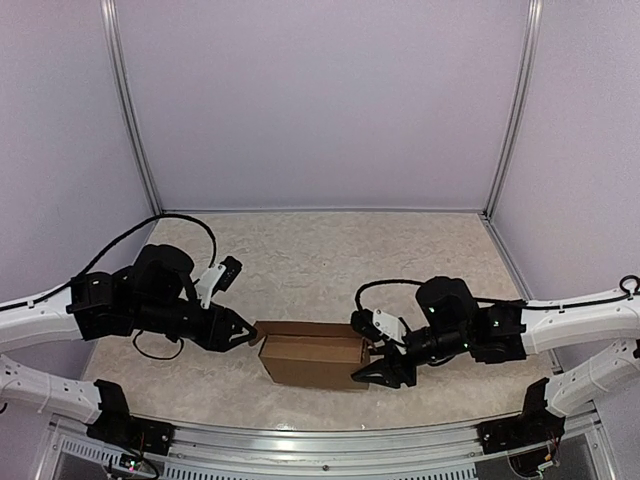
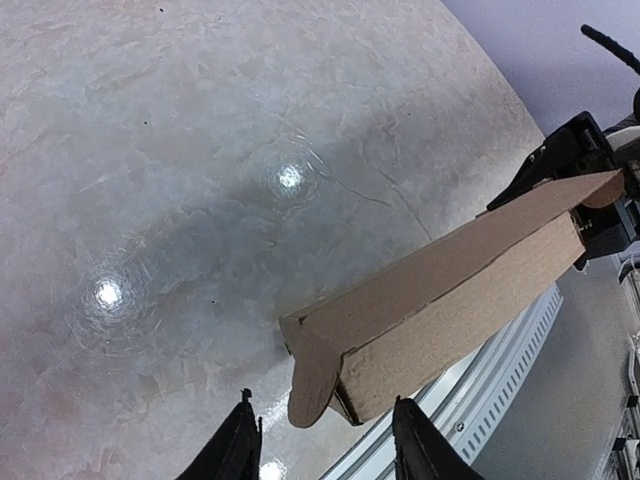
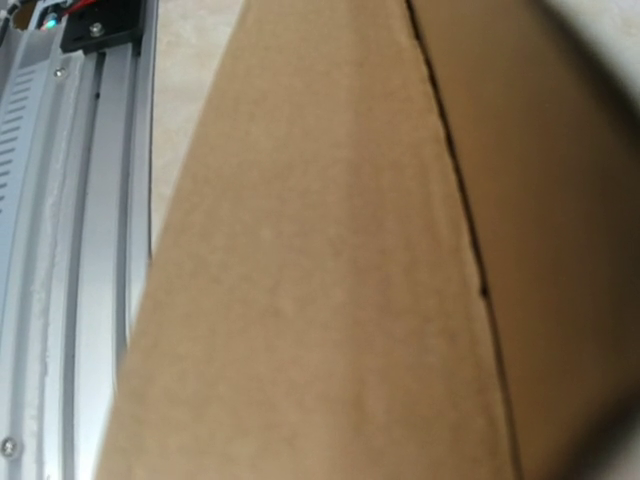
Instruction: Fold the paper box
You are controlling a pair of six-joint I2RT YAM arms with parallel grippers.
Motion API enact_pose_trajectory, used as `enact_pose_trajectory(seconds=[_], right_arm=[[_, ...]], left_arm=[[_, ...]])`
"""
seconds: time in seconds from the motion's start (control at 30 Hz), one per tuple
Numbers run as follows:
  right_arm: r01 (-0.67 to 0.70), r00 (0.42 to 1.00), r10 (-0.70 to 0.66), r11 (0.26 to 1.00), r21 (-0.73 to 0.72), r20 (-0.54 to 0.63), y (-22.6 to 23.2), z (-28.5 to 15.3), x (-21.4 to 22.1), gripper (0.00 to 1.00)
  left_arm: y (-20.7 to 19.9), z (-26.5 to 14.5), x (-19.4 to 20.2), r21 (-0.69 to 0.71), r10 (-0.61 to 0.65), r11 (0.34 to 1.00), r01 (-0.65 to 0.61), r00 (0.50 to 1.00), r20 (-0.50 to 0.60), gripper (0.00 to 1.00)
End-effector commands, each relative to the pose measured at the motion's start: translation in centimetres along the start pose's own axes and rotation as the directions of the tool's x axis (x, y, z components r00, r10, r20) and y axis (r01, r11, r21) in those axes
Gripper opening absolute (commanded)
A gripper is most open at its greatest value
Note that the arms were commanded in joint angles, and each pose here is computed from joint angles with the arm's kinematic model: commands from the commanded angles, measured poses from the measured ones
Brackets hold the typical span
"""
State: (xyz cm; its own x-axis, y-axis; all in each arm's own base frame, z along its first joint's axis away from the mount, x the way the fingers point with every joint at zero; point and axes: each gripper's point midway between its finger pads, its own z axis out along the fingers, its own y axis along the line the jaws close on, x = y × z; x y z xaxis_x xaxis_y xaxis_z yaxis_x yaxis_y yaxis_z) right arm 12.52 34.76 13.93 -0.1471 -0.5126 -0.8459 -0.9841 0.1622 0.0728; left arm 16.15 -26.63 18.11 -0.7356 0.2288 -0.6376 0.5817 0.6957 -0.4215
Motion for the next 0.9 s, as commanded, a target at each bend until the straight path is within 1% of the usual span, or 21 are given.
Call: enact_pose_trajectory(seconds=[0.0,0.03,0.1,0.23,0.43,0.53,0.6,0.7,0.87], right_arm=[[-0.02,0.999,0.02,1.0,0.007,0.028,-0.3,-0.3,-0.2,0.29],[-0.022,0.999,0.022,1.0,0.007,0.026,-0.3,-0.3,-0.1,0.29],[-0.028,0.999,0.027,1.0,0.009,0.027,-0.3,-0.3,-0.2,0.29],[-0.028,0.999,0.028,0.999,0.014,0.046,-0.3,-0.5,-0.5,0.29],[-0.029,0.998,0.028,0.999,0.017,0.056,-0.3,-0.7,-0.7,0.29],[-0.028,0.998,0.027,1.0,0.01,0.053,-0.2,-0.7,-0.5,0.29],[-0.03,0.998,0.03,0.999,0.01,0.046,-0.2,-0.6,-0.3,0.29],[-0.031,0.999,0.031,0.999,0.007,0.044,-0.2,-0.5,-0.1,0.28],[-0.034,0.999,0.034,0.999,0.018,0.034,-0.4,-0.3,0.4,0.28]], left_arm=[[-0.5,-0.1,-0.7,-0.003,0.039,0.999,-0.039,0.999,0.003,0.38],[-0.6,0.0,-0.7,0.004,0.043,0.999,-0.043,0.999,0.0,0.33],[-0.6,0.2,-0.7,0.004,0.045,0.999,-0.045,0.999,-0.004,0.28],[-0.7,0.7,-0.5,0.008,0.046,0.999,-0.046,0.999,-0.026,0.25],[-0.4,1.3,-0.2,-0.012,0.05,0.999,-0.051,0.998,-0.044,0.22],[-0.7,1.3,-0.5,0.003,0.053,0.999,-0.053,0.998,-0.034,0.15],[-0.9,1.3,-0.6,0.011,0.057,0.998,-0.057,0.998,-0.031,0.07],[-1.1,1.3,-0.8,0.017,0.06,0.998,-0.06,0.998,-0.03,0.0],[-1.6,1.2,-1.3,0.028,0.069,0.997,-0.068,0.997,-0.025,0.0]])
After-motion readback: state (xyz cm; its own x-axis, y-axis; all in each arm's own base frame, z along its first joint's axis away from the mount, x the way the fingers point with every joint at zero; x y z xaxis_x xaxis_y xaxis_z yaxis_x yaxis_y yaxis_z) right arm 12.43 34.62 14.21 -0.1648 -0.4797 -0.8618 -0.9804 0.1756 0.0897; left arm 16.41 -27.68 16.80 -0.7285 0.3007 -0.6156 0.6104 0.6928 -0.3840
